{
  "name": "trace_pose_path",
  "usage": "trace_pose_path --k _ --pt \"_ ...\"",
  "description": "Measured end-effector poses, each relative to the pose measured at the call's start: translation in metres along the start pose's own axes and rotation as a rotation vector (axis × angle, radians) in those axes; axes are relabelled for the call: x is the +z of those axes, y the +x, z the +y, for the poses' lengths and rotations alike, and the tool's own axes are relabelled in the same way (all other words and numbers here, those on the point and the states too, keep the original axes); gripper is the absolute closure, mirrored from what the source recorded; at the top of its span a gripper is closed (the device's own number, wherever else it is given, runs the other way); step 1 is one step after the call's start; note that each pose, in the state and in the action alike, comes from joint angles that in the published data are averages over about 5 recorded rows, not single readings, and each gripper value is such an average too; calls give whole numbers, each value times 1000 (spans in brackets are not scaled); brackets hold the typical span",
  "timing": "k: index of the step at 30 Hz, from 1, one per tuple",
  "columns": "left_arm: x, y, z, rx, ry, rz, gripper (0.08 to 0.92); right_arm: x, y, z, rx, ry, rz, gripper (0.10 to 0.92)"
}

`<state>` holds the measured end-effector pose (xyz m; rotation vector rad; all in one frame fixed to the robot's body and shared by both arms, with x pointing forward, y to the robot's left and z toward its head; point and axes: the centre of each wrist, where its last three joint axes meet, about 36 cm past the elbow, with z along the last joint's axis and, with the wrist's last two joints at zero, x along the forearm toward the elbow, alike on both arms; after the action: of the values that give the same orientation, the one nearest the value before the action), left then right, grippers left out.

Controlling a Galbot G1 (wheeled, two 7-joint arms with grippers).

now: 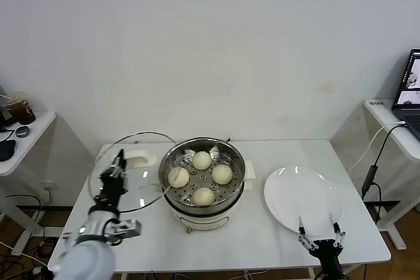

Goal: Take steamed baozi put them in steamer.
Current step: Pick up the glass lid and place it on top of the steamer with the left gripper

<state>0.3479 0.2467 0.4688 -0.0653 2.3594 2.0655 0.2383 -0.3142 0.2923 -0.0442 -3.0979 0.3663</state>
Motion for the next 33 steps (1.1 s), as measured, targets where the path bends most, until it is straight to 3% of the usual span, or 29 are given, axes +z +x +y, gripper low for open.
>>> trace_pose_path --k 17,33 --pt "-117 -32 -26 55 -47 -75 849 9 -9 8 16 41 11 200" --pt "-161 -37 -53 59 -97 -82 849 8 -9 12 13 37 8 200"
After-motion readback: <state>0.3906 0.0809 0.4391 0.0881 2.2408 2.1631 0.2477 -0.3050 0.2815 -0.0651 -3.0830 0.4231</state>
